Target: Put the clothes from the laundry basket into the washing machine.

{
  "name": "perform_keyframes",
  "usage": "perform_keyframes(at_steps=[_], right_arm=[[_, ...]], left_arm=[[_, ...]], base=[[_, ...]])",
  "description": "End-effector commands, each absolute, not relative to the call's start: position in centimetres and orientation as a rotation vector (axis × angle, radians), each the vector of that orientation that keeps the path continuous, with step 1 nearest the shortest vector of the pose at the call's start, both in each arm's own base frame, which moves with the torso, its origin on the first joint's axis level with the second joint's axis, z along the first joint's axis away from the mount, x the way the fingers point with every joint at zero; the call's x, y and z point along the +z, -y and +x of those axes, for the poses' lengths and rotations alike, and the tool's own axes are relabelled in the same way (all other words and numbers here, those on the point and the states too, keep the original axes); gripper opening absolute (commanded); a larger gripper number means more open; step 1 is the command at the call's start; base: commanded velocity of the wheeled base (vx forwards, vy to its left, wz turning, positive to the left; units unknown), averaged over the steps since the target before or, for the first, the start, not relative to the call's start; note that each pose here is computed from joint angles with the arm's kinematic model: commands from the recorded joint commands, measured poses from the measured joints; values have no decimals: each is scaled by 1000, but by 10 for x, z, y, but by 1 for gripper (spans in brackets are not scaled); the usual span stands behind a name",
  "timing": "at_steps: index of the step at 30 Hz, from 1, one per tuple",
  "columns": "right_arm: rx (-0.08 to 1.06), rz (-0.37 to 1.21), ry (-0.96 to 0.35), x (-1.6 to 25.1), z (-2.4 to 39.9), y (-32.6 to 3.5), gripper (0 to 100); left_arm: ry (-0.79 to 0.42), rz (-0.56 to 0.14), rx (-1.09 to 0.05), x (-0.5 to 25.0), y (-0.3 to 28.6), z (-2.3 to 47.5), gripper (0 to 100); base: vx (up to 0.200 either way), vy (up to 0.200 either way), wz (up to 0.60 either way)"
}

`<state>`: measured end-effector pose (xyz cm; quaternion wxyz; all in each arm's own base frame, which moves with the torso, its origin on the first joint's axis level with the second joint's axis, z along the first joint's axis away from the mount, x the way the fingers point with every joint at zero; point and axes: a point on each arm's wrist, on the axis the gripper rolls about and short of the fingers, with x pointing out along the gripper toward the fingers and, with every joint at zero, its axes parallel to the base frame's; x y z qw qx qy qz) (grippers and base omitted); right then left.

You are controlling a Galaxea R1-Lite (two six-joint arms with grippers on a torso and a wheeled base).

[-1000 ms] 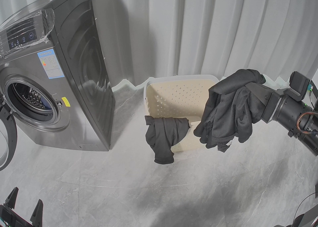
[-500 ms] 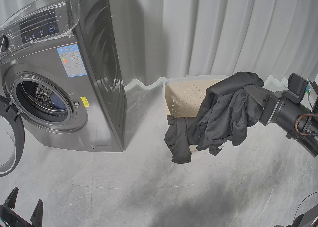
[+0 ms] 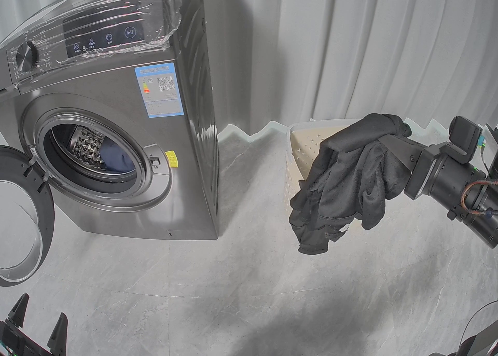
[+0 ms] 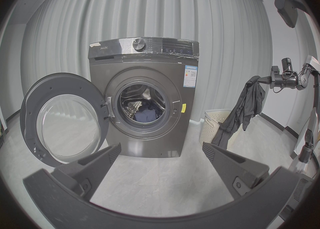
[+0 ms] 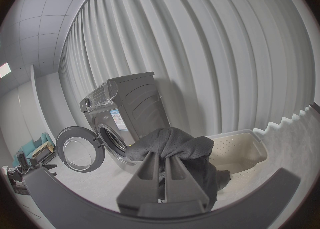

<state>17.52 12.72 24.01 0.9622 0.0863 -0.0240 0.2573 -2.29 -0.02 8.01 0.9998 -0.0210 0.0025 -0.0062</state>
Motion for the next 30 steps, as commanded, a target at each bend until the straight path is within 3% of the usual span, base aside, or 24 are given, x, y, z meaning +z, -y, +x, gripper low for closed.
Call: perform_keyframes(at_steps=[1,15,21,30], right_arm=[[523,172,39,238,176,-128,0],[523,171,34,236,177,-129,0],[523,165,18,231,179,-131,0],[531,169,26,231,179,-133,0]], left_arm=[[-6,-41,-12,76,0,-23,100],[-6,-43,-12,76,0,-23,100],[-6,-43,-12,76,0,-23,100],[-8,-43,-12,76,0,-23,100]], base=[[0,0,0],[-171,0,0],[0,0,0],[0,200,0]])
